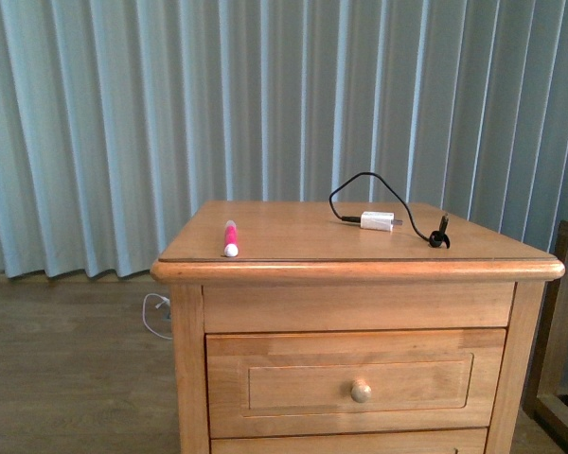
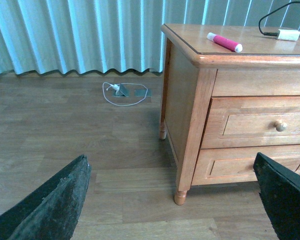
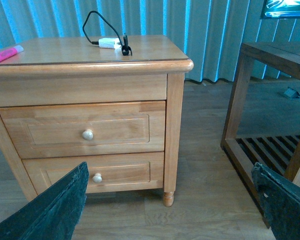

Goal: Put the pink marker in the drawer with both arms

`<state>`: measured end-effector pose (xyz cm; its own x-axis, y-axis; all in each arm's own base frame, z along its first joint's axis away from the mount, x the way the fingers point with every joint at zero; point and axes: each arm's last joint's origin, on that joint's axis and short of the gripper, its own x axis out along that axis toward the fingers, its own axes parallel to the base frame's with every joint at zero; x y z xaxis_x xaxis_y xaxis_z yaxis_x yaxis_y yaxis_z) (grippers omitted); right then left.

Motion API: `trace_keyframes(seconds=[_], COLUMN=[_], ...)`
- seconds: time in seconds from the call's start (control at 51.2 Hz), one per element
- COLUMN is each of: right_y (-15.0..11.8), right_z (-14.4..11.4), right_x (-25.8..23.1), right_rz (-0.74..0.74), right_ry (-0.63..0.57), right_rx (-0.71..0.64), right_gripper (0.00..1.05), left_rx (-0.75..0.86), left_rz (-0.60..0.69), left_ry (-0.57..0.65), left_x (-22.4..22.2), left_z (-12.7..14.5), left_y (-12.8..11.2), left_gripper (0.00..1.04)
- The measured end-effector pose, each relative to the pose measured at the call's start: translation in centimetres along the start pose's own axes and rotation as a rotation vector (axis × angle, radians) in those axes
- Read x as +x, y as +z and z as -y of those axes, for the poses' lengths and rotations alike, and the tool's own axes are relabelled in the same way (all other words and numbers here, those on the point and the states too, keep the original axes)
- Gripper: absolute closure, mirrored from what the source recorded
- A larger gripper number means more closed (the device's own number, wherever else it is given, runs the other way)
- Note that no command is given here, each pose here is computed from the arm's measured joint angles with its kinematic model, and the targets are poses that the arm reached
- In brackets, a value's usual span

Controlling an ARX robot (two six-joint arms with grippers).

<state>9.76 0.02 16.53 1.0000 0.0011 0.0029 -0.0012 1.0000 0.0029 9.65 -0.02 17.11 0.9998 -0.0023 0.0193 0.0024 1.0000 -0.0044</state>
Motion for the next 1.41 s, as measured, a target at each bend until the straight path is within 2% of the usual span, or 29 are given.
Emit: trace_keyframes(seconds=[1.035, 1.054, 1.113, 1.152, 1.406], right_y=[0.0, -0.1, -0.3, -0.6, 0.2], right_z=[0.0, 0.0, -0.3, -0.6, -3.3], right_x=[0.0, 0.0, 0.3, 0.8, 6.0], right_rz=[0.000, -0.020, -0.215, -0.271, -0.318], right_ry=[0.000, -0.008, -0.028, -0.006, 0.077], right_rx=[0.000, 0.004, 0.016, 0.022, 0.018], right_gripper=[0.08, 0.08, 0.08, 0.08, 0.08], left_rx=[0.000, 0.000, 0.000, 0.000, 0.000], left_rz=[0.000, 0.000, 0.000, 0.000, 0.000], left_ry=[0.000, 0.000, 0.000, 0.000, 0.000], left_x=[0.0, 0.0, 0.0, 0.0, 0.0], left_z=[0.0, 0.0, 0.0, 0.0, 0.0], left_y=[0.0, 0.0, 0.0, 0.0, 0.0], left_gripper=[0.06, 0.06, 0.06, 0.06, 0.06])
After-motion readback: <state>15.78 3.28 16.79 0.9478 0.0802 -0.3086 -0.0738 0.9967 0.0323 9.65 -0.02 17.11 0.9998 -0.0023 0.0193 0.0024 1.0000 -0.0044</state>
